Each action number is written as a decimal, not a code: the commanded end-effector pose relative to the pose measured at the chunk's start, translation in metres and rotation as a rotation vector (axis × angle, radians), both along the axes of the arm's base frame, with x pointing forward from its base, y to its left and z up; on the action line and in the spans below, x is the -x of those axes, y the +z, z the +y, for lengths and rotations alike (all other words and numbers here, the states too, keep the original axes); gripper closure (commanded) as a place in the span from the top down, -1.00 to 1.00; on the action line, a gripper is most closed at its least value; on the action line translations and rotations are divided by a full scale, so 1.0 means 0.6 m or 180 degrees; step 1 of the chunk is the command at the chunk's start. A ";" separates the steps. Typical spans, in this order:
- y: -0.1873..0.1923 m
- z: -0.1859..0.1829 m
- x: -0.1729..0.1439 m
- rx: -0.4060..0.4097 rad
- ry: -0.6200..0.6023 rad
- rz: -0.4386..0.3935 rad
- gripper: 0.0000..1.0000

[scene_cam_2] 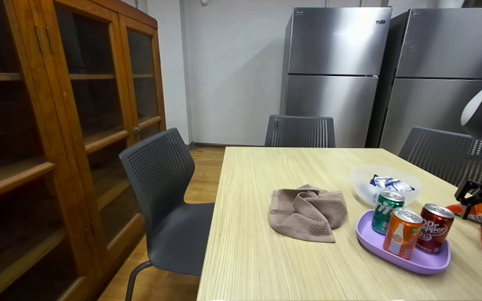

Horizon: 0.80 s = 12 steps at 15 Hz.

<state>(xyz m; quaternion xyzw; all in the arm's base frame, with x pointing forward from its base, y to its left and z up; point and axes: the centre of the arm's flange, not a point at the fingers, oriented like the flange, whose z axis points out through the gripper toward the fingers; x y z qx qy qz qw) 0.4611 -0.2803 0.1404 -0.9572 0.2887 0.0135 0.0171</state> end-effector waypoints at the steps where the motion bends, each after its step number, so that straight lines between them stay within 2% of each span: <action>1: -0.002 -0.007 -0.014 -0.0094 0.0007 -0.0063 0.45; 10: 0.010 -0.006 -0.006 -0.0080 0.0002 -0.0100 -0.94; 12: 0.016 -0.002 -0.004 -0.0075 0.0014 -0.0114 -1.00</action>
